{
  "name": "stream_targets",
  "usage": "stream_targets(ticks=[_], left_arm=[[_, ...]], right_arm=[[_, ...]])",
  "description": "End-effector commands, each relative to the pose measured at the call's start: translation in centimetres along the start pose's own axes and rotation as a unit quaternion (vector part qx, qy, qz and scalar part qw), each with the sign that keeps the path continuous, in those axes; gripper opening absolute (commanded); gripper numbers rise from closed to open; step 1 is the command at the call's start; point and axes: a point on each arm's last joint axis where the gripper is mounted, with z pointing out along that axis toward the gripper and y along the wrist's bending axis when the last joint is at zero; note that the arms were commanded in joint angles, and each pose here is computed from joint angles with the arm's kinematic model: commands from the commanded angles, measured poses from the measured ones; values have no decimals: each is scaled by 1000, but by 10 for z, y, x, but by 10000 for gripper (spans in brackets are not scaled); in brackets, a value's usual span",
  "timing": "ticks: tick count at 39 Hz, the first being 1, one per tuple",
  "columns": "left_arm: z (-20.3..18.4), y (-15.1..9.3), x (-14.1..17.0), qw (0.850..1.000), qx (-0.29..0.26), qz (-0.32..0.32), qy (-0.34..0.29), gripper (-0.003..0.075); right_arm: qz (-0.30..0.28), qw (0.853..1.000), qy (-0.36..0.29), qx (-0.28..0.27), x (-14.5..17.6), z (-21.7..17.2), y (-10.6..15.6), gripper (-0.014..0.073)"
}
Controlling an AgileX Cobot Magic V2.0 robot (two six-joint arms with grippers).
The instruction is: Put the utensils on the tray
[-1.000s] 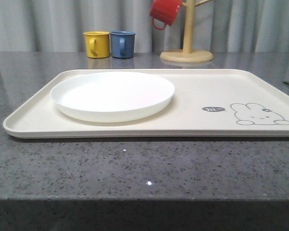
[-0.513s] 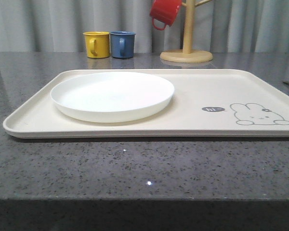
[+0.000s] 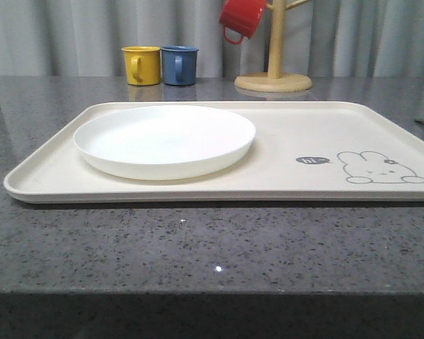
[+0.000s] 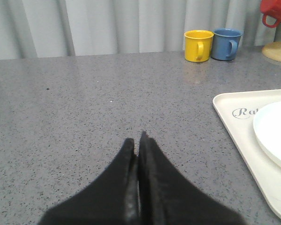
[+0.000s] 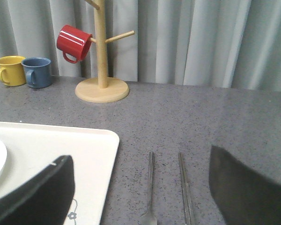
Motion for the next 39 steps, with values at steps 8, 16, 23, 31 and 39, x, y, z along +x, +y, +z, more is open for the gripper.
stream_targets(ticks=[8, 16, 23, 31, 39], left_arm=[[-2, 1, -15, 999, -3, -1, -50, -18], [-2, 1, -15, 999, -3, -1, -50, -18], [-2, 1, -15, 999, -3, -1, -50, -18], [-2, 1, -15, 999, -3, -1, -50, -18], [-2, 1, -15, 999, -3, -1, -50, -18]], right_arm=[[-1, 999, -49, 1, -18, -1, 0, 610], [-1, 999, -49, 1, -18, -1, 0, 610], [-1, 998, -57, 2, -19, -1, 0, 610], [-1, 998, -60, 2, -20, -1, 0, 610], [7, 1000, 25, -2, -29, 30, 0, 456]])
